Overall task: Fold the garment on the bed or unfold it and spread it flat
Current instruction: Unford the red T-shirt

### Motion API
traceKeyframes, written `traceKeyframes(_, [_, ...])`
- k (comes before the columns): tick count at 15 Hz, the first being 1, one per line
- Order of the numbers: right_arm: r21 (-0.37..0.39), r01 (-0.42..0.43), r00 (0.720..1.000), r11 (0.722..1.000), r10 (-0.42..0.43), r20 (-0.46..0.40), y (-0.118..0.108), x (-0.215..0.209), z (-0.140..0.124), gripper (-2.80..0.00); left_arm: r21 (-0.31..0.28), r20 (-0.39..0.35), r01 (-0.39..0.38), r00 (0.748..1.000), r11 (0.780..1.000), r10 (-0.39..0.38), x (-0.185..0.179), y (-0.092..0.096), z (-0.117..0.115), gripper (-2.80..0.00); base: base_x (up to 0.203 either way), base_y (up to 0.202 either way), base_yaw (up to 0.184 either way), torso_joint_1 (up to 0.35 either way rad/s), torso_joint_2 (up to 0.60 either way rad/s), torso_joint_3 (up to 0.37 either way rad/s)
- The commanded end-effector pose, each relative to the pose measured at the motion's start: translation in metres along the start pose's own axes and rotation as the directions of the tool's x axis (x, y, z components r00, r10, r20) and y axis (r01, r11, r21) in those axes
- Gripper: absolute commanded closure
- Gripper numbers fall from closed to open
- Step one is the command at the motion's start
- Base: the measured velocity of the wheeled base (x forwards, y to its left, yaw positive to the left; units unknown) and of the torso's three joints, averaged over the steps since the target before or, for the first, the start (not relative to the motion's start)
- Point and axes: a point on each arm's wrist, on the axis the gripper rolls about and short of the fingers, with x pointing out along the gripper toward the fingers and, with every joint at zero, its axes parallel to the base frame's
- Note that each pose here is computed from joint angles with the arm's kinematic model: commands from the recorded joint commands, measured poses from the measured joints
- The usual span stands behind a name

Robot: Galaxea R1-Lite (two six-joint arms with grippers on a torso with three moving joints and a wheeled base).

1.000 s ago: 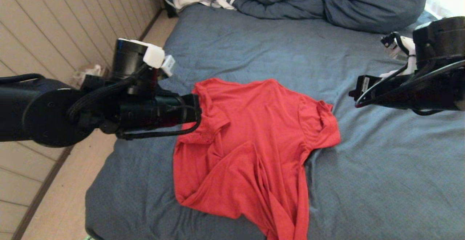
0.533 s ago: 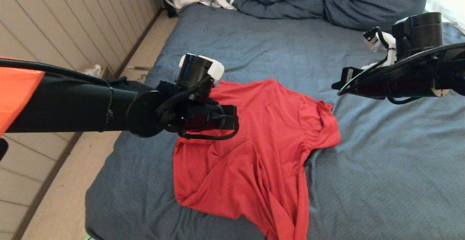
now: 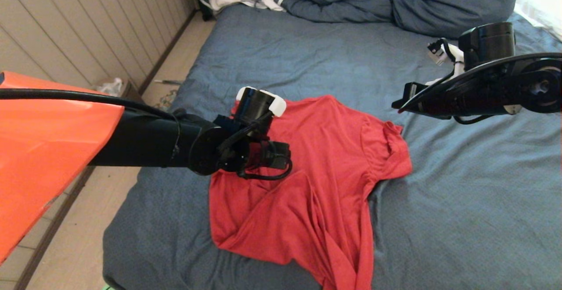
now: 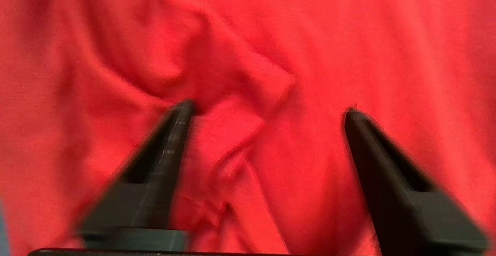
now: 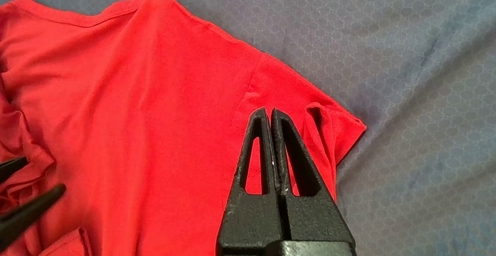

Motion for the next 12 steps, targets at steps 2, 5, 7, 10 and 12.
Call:
traceKeyframes(2, [0.001, -0.002, 1.000, 1.000, 0.002, -0.008, 0.000, 0.003, -0.002, 0.00, -0.001, 0.004, -0.031, 1.000, 1.000, 0.031, 0.005, 0.000, -0.001, 0.00, 0.000, 0.000, 0.000, 0.000, 0.00, 0.000])
traceKeyframes(5, [0.001, -0.002, 1.000, 1.000, 0.002, -0.009, 0.000, 0.003, -0.002, 0.00, -0.008, 0.020, -0.034, 0.999, 0.999, 0.034, 0.002, 0.000, 0.003, 0.00, 0.000, 0.000, 0.000, 0.000, 0.00, 0.000])
traceKeyframes(7, [-0.001, -0.006, 1.000, 1.000, 0.006, 0.007, 0.000, 0.004, -0.002, 0.00, -0.020, 0.036, -0.035, 0.999, 0.999, 0.036, -0.002, 0.002, 0.008, 0.00, 0.000, 0.000, 0.000, 0.000, 0.00, 0.000])
traceKeyframes(10, [-0.001, -0.007, 1.000, 1.000, 0.007, 0.012, -0.001, 0.008, -0.002, 0.00, -0.059, 0.099, -0.048, 0.994, 0.997, 0.053, -0.028, 0.020, 0.028, 0.00, 0.000, 0.000, 0.000, 0.000, 0.00, 0.000])
traceKeyframes(12, [-0.001, -0.007, 1.000, 1.000, 0.007, 0.012, -0.001, 0.009, -0.002, 0.00, -0.100, 0.134, -0.083, 0.986, 0.991, 0.096, -0.044, 0.044, 0.040, 0.00, 0.000, 0.000, 0.000, 0.000, 0.00, 0.000])
